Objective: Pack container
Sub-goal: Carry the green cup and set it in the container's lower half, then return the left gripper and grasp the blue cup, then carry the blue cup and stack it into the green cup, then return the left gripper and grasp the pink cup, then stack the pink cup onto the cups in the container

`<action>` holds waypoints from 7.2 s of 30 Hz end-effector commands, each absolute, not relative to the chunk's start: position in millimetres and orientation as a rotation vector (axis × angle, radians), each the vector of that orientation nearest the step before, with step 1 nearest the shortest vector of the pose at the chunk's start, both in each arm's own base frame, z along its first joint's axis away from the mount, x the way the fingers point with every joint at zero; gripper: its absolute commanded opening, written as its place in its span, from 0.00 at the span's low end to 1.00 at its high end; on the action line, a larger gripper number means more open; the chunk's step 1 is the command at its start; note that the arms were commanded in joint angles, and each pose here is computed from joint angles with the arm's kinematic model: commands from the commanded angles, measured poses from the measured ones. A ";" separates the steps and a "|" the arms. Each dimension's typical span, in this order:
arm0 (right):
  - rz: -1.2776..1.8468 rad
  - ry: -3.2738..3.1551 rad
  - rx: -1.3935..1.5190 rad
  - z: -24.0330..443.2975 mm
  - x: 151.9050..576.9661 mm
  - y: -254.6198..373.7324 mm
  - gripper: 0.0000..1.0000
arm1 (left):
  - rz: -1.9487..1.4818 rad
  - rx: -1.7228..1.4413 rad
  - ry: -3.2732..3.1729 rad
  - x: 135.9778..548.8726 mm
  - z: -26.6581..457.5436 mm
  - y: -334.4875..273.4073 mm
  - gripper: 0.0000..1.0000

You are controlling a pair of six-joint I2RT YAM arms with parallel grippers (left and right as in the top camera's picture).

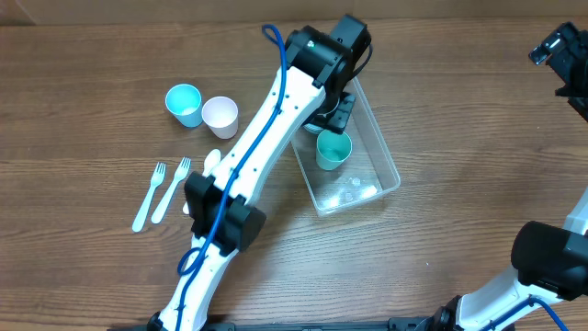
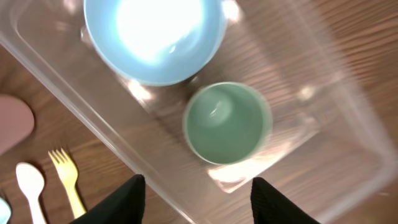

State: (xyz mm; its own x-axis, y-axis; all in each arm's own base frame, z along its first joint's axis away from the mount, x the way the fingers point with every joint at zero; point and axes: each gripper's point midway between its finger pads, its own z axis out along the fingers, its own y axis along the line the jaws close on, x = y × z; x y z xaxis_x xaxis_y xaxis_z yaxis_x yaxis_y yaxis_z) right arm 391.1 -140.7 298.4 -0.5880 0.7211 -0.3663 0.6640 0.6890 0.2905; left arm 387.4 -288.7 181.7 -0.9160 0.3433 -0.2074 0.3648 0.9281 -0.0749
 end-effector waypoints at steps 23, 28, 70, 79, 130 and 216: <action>0.163 2.420 1.065 305.7 389.8 -140.4 1.00 | -0.638 0.930 2.808 342.0 77.1 -450.9 0.05; 0.163 2.420 1.065 305.7 389.8 -140.4 1.00 | -0.560 0.937 2.926 323.9 73.0 -429.4 0.04; 0.163 2.420 1.065 305.7 389.8 -140.4 1.00 | 0.086 -0.413 2.916 456.7 197.7 6.5 0.65; 0.163 2.420 1.065 305.7 389.8 -140.4 1.00 | 0.066 -0.519 3.013 460.6 103.9 31.2 0.66; 0.163 2.420 1.065 305.7 389.8 -140.4 1.00 | -0.034 0.392 2.906 388.8 137.8 -262.2 0.04; 0.163 2.419 1.065 305.7 389.9 -140.4 1.00 | -0.277 0.211 2.498 414.7 337.7 -184.8 0.04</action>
State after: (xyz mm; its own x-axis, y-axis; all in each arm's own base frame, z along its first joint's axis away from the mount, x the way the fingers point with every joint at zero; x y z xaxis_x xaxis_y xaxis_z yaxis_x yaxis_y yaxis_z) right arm 391.0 -140.5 298.4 -0.5883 0.7213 -0.3656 0.6641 0.6889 0.2904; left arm 451.4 -116.7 289.3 -0.8714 -0.0663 -0.4861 0.0074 0.9889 -0.1482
